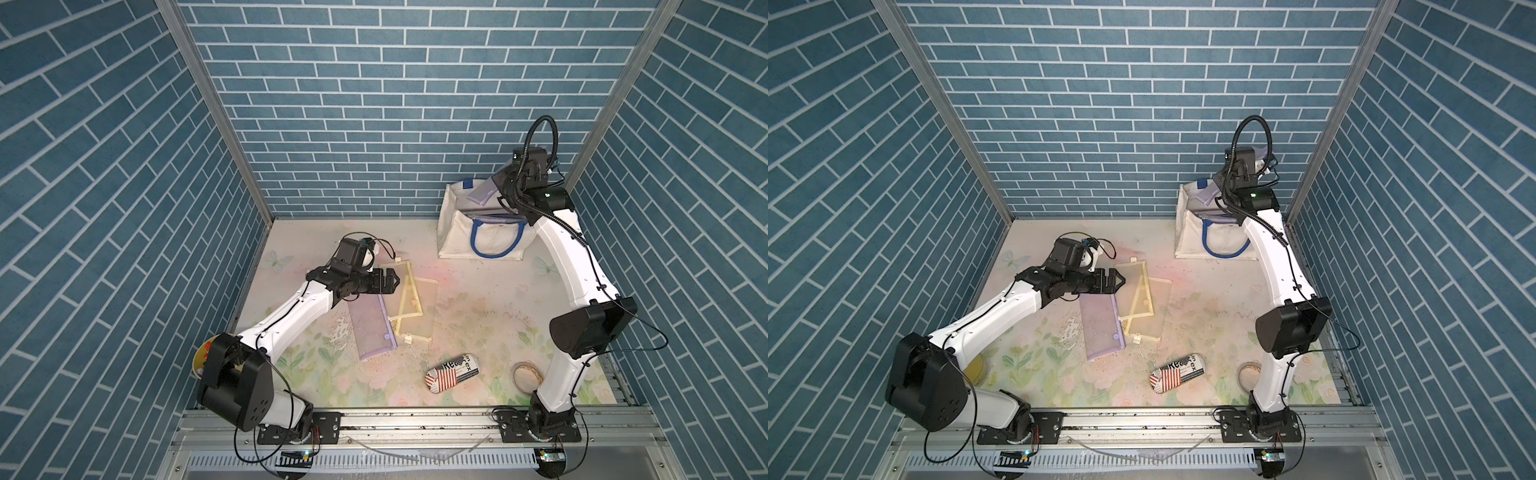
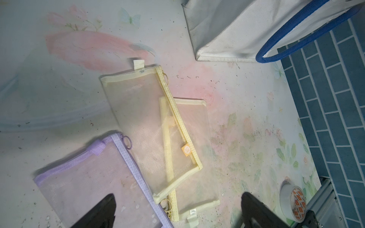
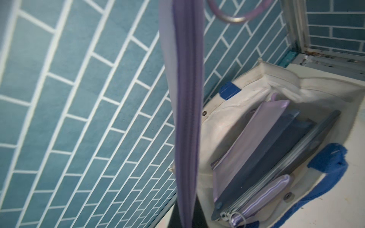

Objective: Put the pencil pouch into the canvas bag
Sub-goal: Place the pencil pouch in the canvas bag.

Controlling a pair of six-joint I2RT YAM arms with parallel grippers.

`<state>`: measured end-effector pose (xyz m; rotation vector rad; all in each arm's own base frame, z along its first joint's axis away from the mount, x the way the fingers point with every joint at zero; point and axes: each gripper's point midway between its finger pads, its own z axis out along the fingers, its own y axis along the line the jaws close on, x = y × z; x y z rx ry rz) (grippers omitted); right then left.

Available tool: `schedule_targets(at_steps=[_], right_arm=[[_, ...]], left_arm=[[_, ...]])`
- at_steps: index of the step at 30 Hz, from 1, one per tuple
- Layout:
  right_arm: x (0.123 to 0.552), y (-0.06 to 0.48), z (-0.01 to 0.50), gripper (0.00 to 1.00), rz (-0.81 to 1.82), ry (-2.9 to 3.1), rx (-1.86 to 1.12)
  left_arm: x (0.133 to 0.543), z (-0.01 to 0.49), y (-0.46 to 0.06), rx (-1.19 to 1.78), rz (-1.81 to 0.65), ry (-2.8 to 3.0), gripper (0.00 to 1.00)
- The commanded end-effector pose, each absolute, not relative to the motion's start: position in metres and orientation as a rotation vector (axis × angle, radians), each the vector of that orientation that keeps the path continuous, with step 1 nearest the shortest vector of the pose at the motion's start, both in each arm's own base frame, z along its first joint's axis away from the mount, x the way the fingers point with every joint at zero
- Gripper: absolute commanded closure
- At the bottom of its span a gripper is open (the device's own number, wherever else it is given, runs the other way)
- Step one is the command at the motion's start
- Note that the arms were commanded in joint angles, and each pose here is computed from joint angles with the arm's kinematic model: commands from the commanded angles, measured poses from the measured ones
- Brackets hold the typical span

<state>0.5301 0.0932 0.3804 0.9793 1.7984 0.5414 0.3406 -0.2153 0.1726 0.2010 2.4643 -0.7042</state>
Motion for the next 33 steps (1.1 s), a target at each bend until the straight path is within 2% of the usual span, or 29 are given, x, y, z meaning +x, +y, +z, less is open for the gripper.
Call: schedule_targets(at_steps=[1, 9, 21, 23, 33], right_arm=[[0.542, 0.074, 0.356, 1.0, 0.533, 1.727, 1.157], [0.566, 0.077, 0.307, 1.0, 0.565, 1.732, 1.317], [0.584, 0.086, 0.28, 1.0, 0.566, 1.753, 1.4], [0.583, 0.087, 0.275, 0.97, 0.578, 1.748, 1.424], [0.581, 0.09, 0.285, 0.66, 0.636, 1.714, 1.403]], left_arm=[[0.337, 0.172, -0.216, 0.234, -0.701, 2.467, 0.01], [0.33, 0.167, -0.207, 0.214, -0.666, 2.475, 0.01], [0.322, 0.162, -0.197, 0.2, -0.626, 2.472, 0.01], [0.322, 0.16, -0.198, 0.218, -0.629, 2.471, 0.01], [0.325, 0.158, -0.199, 0.234, -0.625, 2.466, 0.01]])
